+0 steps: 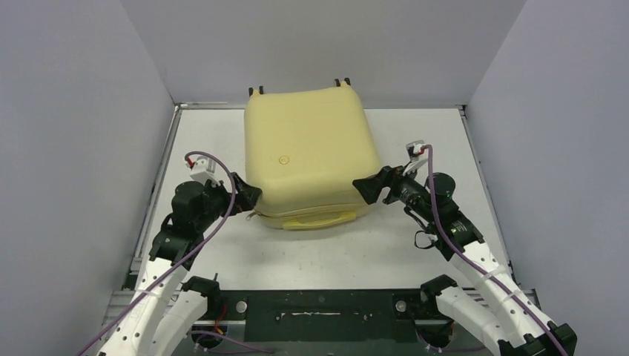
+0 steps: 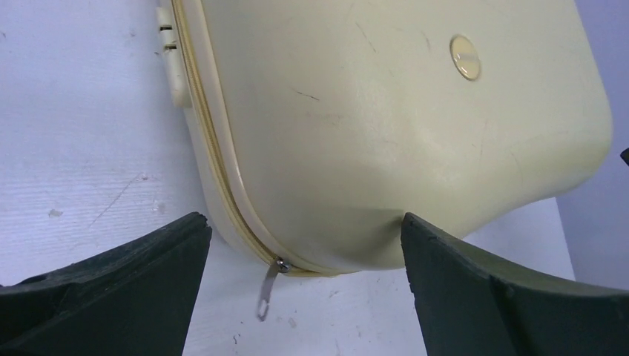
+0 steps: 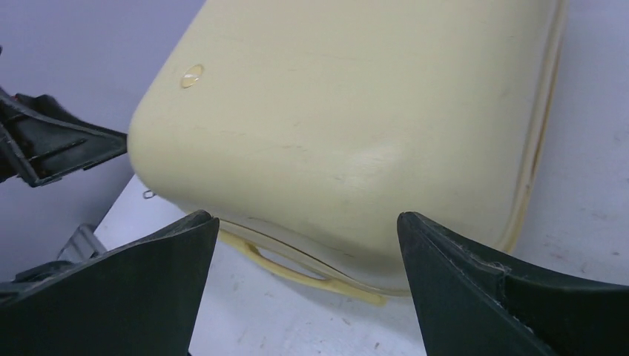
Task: Pack the luggage
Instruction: Zip the luggage at the center of the board.
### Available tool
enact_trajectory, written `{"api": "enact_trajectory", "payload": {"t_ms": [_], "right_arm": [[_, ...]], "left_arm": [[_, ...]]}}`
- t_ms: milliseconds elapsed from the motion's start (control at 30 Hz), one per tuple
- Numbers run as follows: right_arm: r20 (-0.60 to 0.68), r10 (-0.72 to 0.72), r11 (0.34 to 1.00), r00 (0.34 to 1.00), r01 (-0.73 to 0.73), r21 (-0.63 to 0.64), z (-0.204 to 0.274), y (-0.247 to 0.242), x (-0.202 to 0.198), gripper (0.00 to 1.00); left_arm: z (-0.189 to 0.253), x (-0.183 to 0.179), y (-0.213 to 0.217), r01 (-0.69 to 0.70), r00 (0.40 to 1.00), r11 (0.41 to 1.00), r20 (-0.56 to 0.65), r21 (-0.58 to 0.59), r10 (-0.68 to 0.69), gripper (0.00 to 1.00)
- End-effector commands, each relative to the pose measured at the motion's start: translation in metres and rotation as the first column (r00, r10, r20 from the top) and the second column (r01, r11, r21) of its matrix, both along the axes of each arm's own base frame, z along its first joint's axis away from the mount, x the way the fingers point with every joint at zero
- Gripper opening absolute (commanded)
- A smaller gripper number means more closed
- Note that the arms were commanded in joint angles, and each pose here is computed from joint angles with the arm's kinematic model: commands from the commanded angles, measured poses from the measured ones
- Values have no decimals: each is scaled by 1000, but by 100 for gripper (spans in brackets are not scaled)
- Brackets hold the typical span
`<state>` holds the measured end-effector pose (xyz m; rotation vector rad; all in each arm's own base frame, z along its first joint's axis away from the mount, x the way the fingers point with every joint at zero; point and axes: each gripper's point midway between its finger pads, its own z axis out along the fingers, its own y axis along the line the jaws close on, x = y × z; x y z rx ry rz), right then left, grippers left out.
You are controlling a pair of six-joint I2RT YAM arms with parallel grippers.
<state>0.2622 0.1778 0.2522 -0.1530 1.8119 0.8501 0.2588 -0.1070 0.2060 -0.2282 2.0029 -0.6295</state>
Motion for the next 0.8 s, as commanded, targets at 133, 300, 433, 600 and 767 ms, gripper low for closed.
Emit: {"api": "enact_trajectory", "payload": {"t_ms": [133, 300, 433, 600, 767], "right_arm": [[123, 369, 929, 921, -360, -89, 34, 79, -42, 88], [-9, 436, 891, 900, -433, -139, -14, 100, -58, 80], [-113, 336, 922, 935, -351, -164, -50, 93, -45, 70], [-205, 132, 977, 970, -162, -138, -72, 65, -7, 65], [-245, -54, 995, 968, 32, -91, -79, 28, 31, 65]], "left_arm": [[7, -21, 6, -46, 999, 999, 17, 19, 45, 95], [27, -29, 9, -42, 989, 999, 143, -20, 44, 89], [43, -37, 11, -15, 969, 1000, 247, 4, 13, 87], [43, -44, 0, 84, 961, 995, 258, 59, -97, 88], [25, -42, -20, 199, 947, 976, 237, 94, -216, 89]]}}
